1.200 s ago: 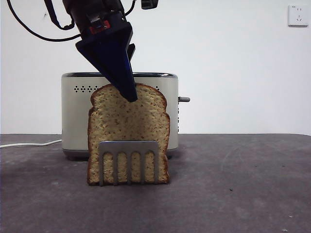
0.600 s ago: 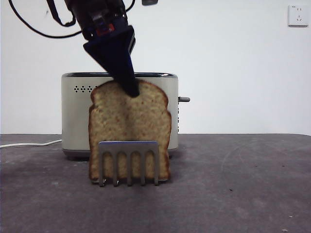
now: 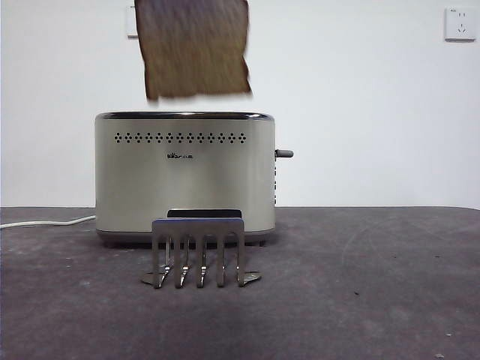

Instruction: Pick up a slice of bread from the rack,put the bread on the toaster,press the button

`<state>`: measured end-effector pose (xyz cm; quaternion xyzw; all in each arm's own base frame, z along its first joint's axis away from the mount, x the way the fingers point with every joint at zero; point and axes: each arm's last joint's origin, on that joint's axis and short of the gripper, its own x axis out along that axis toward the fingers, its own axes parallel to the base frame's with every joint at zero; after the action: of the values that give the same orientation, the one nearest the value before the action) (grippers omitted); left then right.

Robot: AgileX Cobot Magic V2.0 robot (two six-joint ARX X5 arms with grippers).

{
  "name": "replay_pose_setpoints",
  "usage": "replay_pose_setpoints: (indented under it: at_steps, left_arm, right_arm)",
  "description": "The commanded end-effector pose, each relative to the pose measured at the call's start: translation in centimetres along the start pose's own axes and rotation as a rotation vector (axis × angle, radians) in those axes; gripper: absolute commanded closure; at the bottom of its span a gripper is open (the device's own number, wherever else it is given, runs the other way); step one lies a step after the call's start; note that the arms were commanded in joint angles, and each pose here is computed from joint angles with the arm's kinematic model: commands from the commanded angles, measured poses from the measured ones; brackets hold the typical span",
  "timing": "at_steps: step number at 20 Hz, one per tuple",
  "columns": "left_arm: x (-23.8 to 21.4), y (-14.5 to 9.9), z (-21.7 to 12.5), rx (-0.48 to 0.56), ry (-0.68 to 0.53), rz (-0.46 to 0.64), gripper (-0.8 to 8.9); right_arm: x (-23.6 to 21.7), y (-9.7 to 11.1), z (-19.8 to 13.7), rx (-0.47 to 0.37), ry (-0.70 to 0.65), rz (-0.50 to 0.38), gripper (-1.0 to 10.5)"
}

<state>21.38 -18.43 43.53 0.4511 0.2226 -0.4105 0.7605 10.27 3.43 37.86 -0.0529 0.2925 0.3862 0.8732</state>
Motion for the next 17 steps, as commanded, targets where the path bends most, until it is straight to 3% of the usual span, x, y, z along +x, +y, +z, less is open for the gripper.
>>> replay_pose_setpoints:
  at_steps: [1,4,9,17]
  left_arm:
    - [-1.5,0.8,0.5,0.078,0.012,0.115,8.22]
    - [-1.2,2.0,0.1,0.143,0.029,0.182,8.22]
    - [0.9,3.8,-1.2,0.17,0.035,0.141,8.22]
    - [1.6,5.8,-3.2,0.166,-0.049,0.071,8.22]
  right_arm:
    - [0.1,0.0,0.1,-0.005,0.001,0.008,9.6]
    - [0.1,0.0,0.1,-0.005,0.001,0.008,9.6]
    - [0.1,0.0,0.0,-0.001,0.007,0.009,9.6]
    - [0.3,-0.2,0.1,0.004,0.014,0.012,9.6]
